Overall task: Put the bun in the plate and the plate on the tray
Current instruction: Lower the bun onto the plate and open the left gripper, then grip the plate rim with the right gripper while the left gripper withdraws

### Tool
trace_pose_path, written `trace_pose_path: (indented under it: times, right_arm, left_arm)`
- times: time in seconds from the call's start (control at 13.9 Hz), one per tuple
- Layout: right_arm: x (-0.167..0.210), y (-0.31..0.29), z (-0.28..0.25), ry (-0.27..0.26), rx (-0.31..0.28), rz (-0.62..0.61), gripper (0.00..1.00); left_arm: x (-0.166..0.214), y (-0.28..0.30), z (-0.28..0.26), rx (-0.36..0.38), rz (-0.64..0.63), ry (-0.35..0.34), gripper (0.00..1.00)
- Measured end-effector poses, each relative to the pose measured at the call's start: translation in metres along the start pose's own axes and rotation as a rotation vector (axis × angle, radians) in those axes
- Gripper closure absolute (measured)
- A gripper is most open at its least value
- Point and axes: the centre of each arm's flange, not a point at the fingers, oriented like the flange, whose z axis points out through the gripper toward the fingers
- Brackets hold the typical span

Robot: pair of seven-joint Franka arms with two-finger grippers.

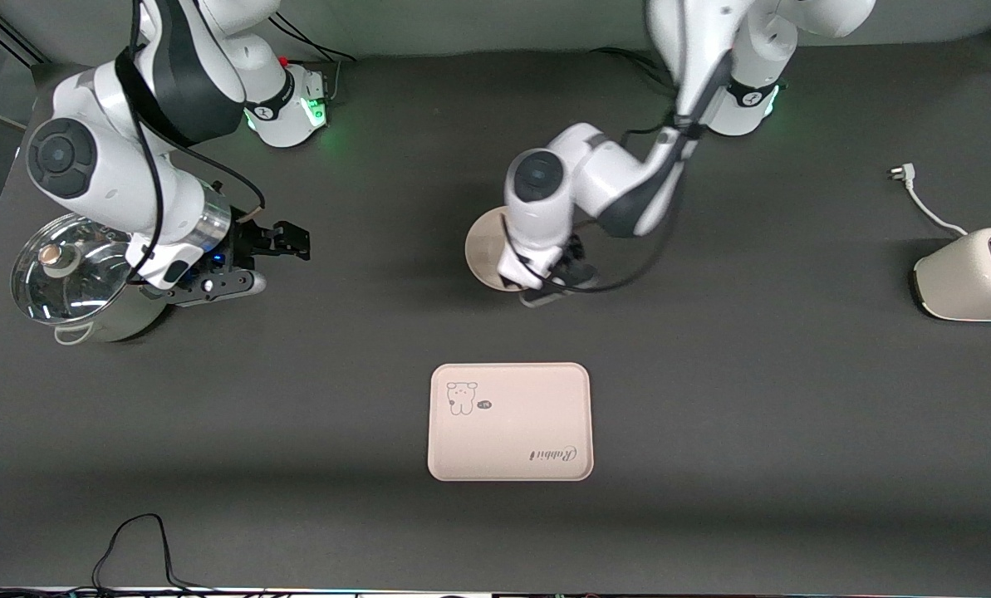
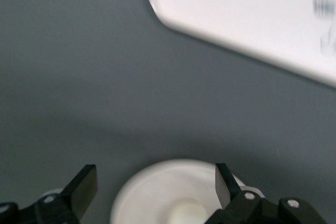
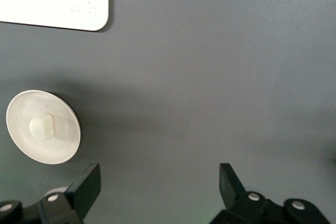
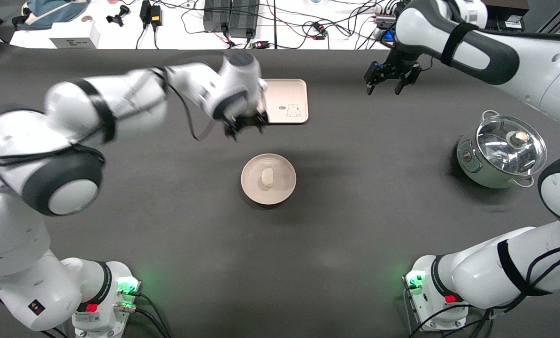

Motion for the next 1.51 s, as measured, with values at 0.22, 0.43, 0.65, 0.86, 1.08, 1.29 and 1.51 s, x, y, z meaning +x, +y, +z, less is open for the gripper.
trace_pose_path:
  times: [0.22, 0.43, 0.65, 0.86, 1.08, 1.29, 1.51]
  right_arm:
    - [-0.010, -0.052, 0.027, 0.017, -0.004, 0.016, 0.00]
    - [-0.022, -0.120, 0.067, 0.023, -0.003, 0.031, 0.00]
    - [-0.028, -0.158, 0.113, 0.007, -0.007, 0.046, 0.00]
    - [-0.025, -0.170, 0.168, 0.008, -0.026, 0.087, 0.00]
    - [-0.039, -0.194, 0.221, 0.043, -0.034, 0.108, 0.00]
    - [-0.057, -0.194, 0.263, 0.091, 0.017, 0.100, 0.00]
    - [-0.067, -0.198, 0.283, 0.090, 0.034, 0.103, 0.00]
  left_arm:
    - [0.104, -0.088, -0.061, -0.020, -0.031, 0.021, 0.00]
    - [0.162, -0.176, -0.116, -0.021, -0.027, 0.030, 0.00]
    - [0.188, -0.239, -0.150, -0.016, 0.023, 0.031, 0.00]
    - [0.198, -0.285, -0.174, -0.006, 0.064, 0.019, 0.00]
    - [0.207, -0.333, -0.195, 0.003, 0.103, 0.014, 0.00]
    - [0.222, -0.386, -0.202, 0.008, 0.148, 0.012, 0.00]
    - [0.226, -0.399, -0.202, 0.007, 0.172, 0.001, 0.00]
